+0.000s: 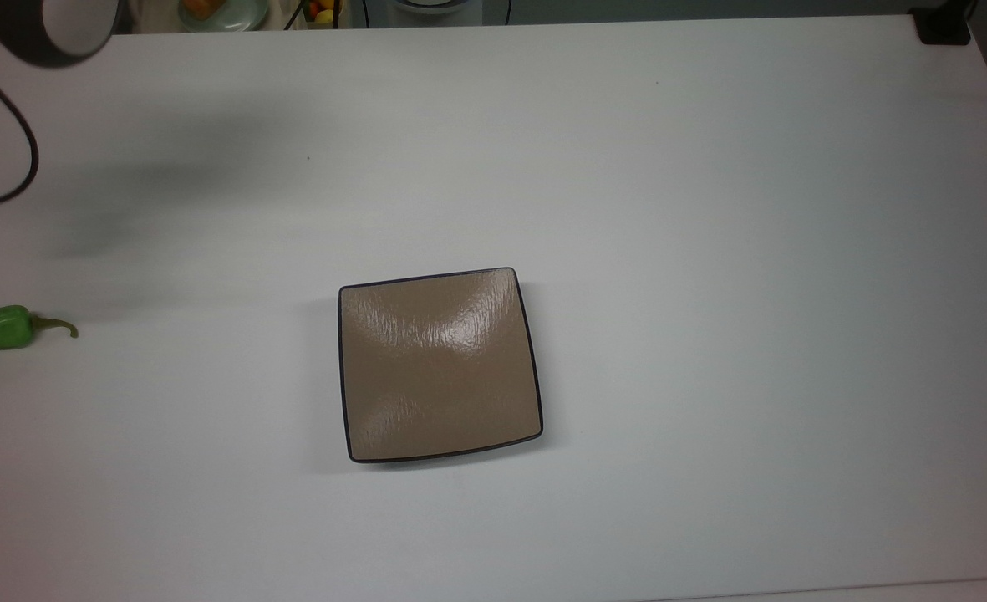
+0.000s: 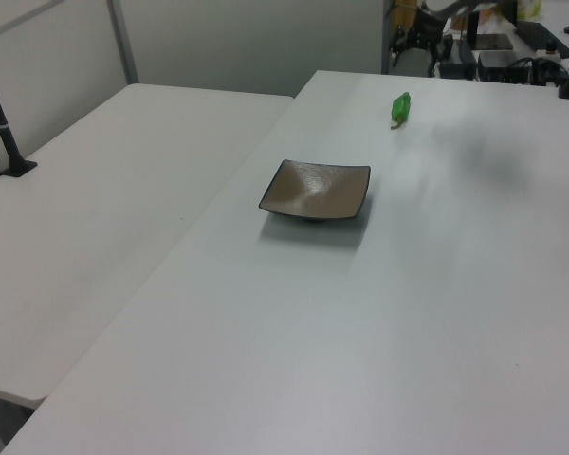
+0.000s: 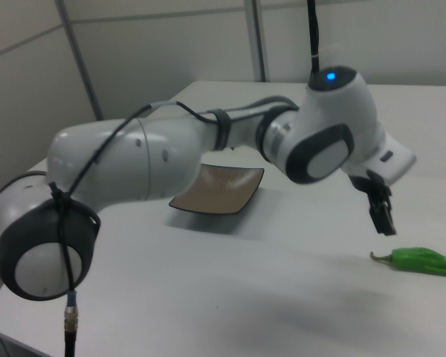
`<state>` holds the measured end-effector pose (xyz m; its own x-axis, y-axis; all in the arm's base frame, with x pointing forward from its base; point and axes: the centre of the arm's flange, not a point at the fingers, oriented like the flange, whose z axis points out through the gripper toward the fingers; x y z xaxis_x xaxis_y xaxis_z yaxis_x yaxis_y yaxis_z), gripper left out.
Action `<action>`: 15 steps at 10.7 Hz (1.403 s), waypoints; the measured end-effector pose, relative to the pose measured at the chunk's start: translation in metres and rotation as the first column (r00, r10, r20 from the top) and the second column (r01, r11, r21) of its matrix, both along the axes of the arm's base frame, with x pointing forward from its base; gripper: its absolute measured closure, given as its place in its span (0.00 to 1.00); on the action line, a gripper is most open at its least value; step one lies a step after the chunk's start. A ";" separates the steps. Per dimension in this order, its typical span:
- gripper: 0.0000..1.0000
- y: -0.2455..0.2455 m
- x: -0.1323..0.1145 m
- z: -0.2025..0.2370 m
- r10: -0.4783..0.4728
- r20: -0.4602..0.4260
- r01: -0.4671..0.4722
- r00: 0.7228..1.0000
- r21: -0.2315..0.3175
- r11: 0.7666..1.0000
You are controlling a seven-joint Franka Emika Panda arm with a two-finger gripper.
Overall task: Chili peppers are placed on a ceramic plate
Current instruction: 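Lower the open gripper over the green chili pepper and close on it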
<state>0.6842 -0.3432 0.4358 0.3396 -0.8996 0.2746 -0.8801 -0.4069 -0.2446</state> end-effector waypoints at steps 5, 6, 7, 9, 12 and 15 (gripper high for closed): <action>0.00 -0.031 0.009 -0.052 -0.030 0.110 0.040 0.994 -0.091 0.995; 0.00 -0.034 0.011 -0.061 -0.031 0.126 0.044 0.992 -0.107 0.993; 0.00 -0.036 0.012 -0.070 -0.030 0.142 0.048 0.989 -0.121 0.992; 0.00 -0.040 0.013 -0.090 -0.032 0.150 0.053 0.988 -0.133 0.990; 0.02 -0.044 0.013 -0.116 -0.034 0.146 0.055 0.989 -0.139 0.989; 0.19 -0.044 0.013 -0.124 -0.028 0.142 0.049 0.990 -0.144 0.988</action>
<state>0.6974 -0.3869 0.3115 0.2549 -0.8578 0.4463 -0.8574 -0.4139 -0.3058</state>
